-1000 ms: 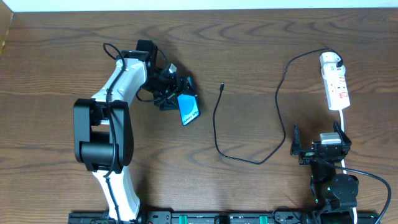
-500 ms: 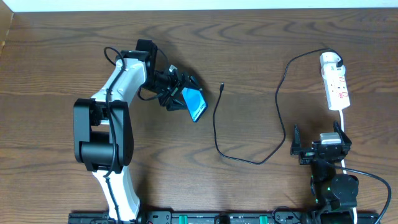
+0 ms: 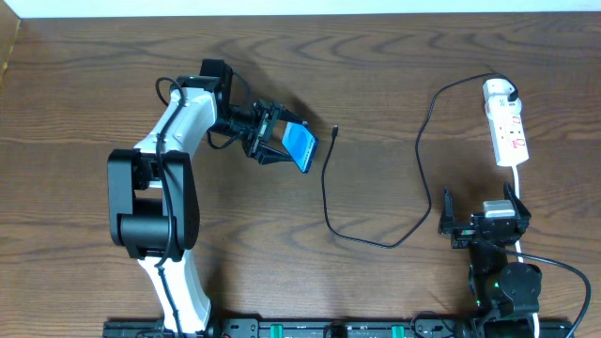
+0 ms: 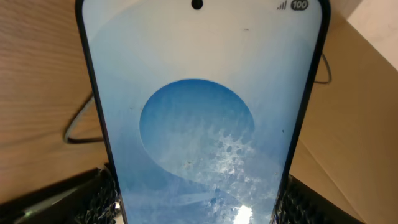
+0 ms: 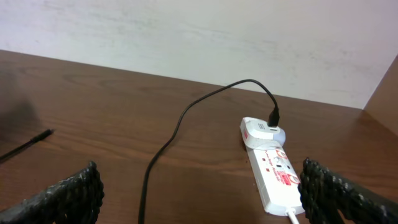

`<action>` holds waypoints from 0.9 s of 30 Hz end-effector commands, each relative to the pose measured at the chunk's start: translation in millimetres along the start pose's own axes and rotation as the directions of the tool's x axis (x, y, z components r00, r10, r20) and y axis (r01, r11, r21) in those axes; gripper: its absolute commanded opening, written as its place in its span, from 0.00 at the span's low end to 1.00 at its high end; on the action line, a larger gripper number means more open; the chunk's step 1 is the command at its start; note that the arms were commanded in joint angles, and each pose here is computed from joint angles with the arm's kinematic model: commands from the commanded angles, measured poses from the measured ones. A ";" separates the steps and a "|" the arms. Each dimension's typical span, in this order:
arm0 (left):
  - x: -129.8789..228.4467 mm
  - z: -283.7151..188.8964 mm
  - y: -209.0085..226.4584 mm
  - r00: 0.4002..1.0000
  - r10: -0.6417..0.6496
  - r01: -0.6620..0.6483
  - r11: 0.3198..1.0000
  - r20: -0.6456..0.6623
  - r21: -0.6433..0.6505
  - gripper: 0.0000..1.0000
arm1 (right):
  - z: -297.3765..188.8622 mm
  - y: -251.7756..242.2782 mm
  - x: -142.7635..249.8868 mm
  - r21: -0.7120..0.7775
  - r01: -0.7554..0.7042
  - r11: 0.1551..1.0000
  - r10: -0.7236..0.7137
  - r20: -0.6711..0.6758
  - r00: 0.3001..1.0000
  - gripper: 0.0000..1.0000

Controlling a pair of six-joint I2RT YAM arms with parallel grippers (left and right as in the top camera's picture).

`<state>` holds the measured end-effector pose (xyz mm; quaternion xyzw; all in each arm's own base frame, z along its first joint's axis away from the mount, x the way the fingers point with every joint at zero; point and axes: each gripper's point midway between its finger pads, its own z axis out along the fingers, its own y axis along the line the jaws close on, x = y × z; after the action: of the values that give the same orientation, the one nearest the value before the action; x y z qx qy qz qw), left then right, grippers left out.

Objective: Plug charger to phone and switch on socket
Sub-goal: 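Carry the phone with the left gripper toward the black cable connector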

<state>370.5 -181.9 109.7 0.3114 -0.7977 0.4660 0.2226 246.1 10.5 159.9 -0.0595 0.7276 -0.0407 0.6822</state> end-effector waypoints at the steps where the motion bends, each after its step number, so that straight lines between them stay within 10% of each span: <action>1: 22.0 -8.8 -20.3 0.997 0.010 -0.003 0.996 -0.073 0.091 0.68 | -0.1 0.6 1.2 0.001 0.007 1.000 -0.007 0.000 1.000 0.99; 27: 41.4 -13.7 -36.8 0.974 -0.094 0.129 0.978 -0.206 0.164 0.67 | -0.1 0.6 1.2 0.001 0.007 1.000 -0.007 0.000 1.000 0.99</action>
<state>369.2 -194.6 141.2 0.3324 -0.7288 0.5242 0.2890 246.1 10.5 159.9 -0.0595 0.7276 -0.0407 0.6822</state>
